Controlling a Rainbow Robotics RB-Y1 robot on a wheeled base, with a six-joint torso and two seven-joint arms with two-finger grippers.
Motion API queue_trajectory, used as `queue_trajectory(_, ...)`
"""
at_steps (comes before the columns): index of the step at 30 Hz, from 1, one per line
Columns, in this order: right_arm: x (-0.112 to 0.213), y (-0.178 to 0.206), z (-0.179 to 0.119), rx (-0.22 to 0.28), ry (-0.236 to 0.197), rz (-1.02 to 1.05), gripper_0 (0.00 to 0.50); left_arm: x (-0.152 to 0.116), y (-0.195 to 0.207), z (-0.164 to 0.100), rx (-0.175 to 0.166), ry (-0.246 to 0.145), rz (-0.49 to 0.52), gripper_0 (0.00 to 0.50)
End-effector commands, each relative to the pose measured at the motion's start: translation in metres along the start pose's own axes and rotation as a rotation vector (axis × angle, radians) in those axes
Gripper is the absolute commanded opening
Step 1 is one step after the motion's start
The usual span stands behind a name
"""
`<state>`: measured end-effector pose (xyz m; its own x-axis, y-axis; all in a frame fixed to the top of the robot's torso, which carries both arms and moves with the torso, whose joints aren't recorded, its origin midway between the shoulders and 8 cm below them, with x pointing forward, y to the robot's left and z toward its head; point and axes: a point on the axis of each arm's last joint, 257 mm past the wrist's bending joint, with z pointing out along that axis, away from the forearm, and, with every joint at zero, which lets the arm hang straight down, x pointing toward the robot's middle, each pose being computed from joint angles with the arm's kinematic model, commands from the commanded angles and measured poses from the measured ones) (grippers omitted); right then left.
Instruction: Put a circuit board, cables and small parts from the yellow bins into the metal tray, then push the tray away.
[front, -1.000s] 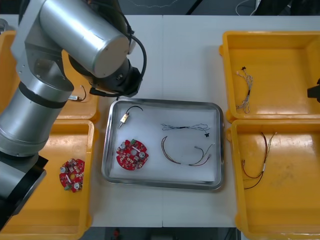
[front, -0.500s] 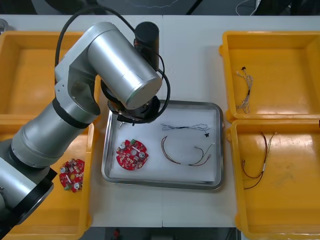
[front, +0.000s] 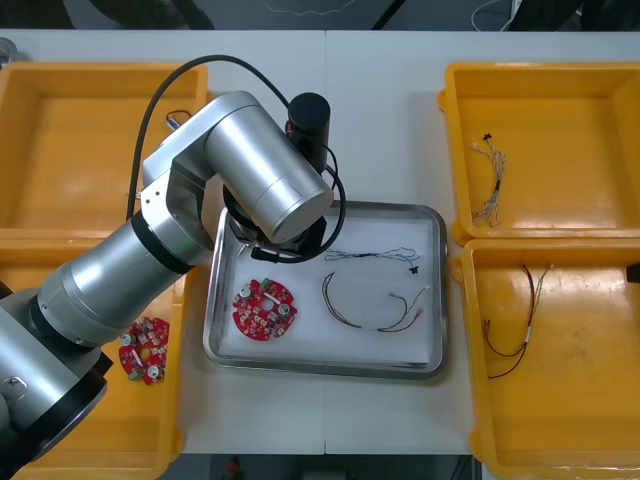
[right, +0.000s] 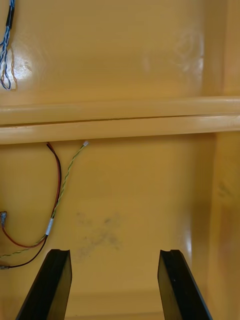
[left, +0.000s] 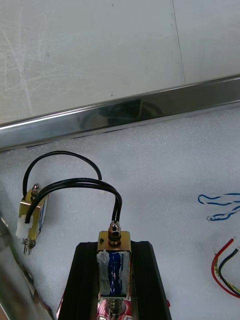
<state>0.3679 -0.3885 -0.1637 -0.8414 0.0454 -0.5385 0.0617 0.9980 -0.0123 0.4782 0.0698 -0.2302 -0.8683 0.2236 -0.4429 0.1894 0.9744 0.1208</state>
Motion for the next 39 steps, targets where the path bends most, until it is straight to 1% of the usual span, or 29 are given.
queue_trajectory(1,0.009,0.004,0.000,0.005,0.004,0.034,0.500,0.006,-0.017,0.011,0.015,-0.005,-0.017,0.002)
queue_trajectory(4,0.010,0.007,0.001,-0.001,0.010,0.029,0.500,0.006,-0.017,0.019,0.013,-0.009,-0.021,0.002)
queue_trajectory(6,0.011,0.007,0.002,-0.003,0.011,0.029,0.500,0.004,-0.017,0.022,0.007,-0.021,-0.019,0.002)
queue_trajectory(8,0.012,0.008,0.002,-0.002,0.014,0.028,0.500,0.004,-0.019,0.025,0.013,-0.026,-0.023,0.003)
queue_trajectory(9,0.012,0.008,0.002,-0.002,0.014,0.028,0.500,0.004,-0.019,0.025,0.014,-0.030,-0.026,0.006)
queue_trajectory(10,0.012,0.008,0.002,-0.002,0.014,0.029,0.500,0.004,-0.019,0.025,0.015,-0.029,-0.026,0.020)
queue_trajectory(11,0.012,0.008,0.003,-0.001,0.014,0.028,0.500,0.004,-0.019,0.025,0.015,-0.029,-0.028,0.074)
queue_trajectory(12,0.012,0.008,0.003,-0.002,0.015,0.027,0.500,0.004,-0.019,0.025,0.015,-0.029,-0.031,0.283)
queue_trajectory(13,0.012,0.009,0.003,-0.002,0.016,0.026,0.500,0.004,-0.019,0.025,0.015,-0.029,-0.032,0.352)
queue_trajectory(14,0.012,0.008,0.003,-0.001,0.015,0.027,0.500,0.004,-0.019,0.025,0.014,-0.027,-0.034,0.461)
queue_trajectory(15,0.012,0.009,0.003,0.000,0.015,0.025,0.500,0.004,-0.019,0.025,0.015,-0.029,-0.035,0.500)
queue_trajectory(19,0.013,0.010,0.004,-0.004,0.018,0.020,0.500,0.004,-0.020,0.022,0.013,-0.033,-0.037,0.500)
queue_trajectory(20,0.013,0.010,0.003,-0.005,0.018,0.016,0.500,0.005,-0.019,0.019,0.007,-0.030,-0.033,0.500)
queue_trajectory(23,0.011,0.012,0.001,-0.006,0.009,0.006,0.500,0.004,-0.015,0.005,-0.003,-0.032,-0.040,0.500)
queue_trajectory(28,0.006,0.025,-0.006,-0.017,-0.018,-0.045,0.500,0.000,-0.003,-0.023,0.002,-0.040,-0.067,0.500)
queue_trajectory(29,0.004,0.029,-0.008,-0.017,-0.026,-0.065,0.500,-0.004,0.001,-0.032,0.008,-0.049,-0.076,0.500)
queue_trajectory(32,-0.003,0.041,-0.013,-0.025,-0.043,-0.114,0.500,-0.006,0.014,-0.051,0.032,-0.046,-0.096,0.500)
queue_trajectory(34,-0.006,0.049,-0.014,-0.032,-0.051,-0.137,0.500,-0.011,0.023,-0.064,0.049,-0.054,-0.109,0.500)
queue_trajectory(36,-0.012,0.060,-0.015,-0.048,-0.058,-0.174,0.500,-0.020,0.032,-0.079,0.081,-0.084,-0.120,0.500)
queue_trajectory(37,-0.014,0.063,-0.016,-0.052,-0.061,-0.183,0.500,-0.022,0.036,-0.083,0.086,-0.095,-0.125,0.500)
queue_trajectory(39,-0.020,0.077,-0.017,-0.072,-0.070,-0.229,0.500,-0.031,0.049,-0.099,0.112,-0.131,-0.133,0.500)
